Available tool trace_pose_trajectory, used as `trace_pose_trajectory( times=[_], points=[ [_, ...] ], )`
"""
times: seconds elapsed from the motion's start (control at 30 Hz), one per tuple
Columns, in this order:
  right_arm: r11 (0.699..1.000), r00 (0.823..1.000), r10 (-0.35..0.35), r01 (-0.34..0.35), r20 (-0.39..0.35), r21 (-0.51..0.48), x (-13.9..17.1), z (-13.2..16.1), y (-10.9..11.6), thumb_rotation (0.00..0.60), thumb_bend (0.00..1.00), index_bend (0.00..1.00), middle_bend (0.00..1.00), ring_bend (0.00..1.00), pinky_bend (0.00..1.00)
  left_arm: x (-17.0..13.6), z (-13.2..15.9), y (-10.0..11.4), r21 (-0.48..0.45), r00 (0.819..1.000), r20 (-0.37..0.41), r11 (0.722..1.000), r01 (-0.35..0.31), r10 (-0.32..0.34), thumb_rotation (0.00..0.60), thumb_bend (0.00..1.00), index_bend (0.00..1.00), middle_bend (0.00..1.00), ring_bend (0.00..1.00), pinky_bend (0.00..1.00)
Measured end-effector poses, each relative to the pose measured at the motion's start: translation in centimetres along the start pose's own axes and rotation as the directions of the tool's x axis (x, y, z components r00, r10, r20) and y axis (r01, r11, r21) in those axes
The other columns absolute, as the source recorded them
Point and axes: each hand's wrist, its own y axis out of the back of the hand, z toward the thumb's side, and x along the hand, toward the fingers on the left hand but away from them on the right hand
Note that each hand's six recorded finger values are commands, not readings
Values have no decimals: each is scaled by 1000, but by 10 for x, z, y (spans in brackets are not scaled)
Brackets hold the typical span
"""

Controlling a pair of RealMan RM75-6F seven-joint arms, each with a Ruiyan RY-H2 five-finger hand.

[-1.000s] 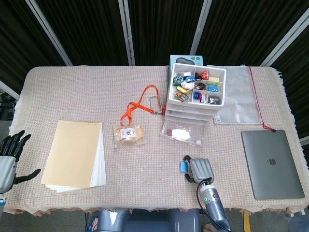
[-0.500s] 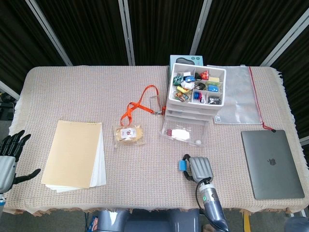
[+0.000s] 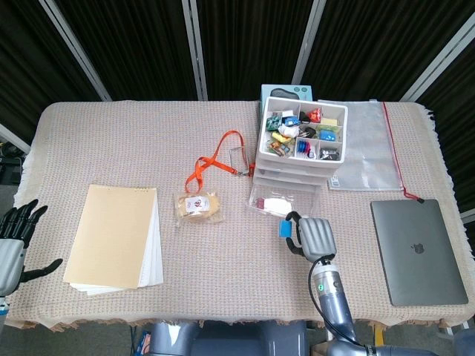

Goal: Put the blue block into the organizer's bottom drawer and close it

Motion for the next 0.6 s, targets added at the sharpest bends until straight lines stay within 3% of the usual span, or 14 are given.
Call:
trace_pose_trajectory(
  times=[0.3, 0.6],
  points=[
    [998, 994, -58, 60, 93, -28, -46, -11, 31, 600, 325, 657, 767, 792, 716, 2, -1, 0, 0, 1000, -4, 1000, -1, 1, 600, 137, 78, 0, 0, 0],
    [997, 982, -77, 77, 173, 6, -75, -32, 31, 600, 191, 344, 737, 767, 716, 2, -1, -1, -6, 1000, -6, 1000, 11, -11, 600, 138, 78, 0, 0, 0]
  ],
)
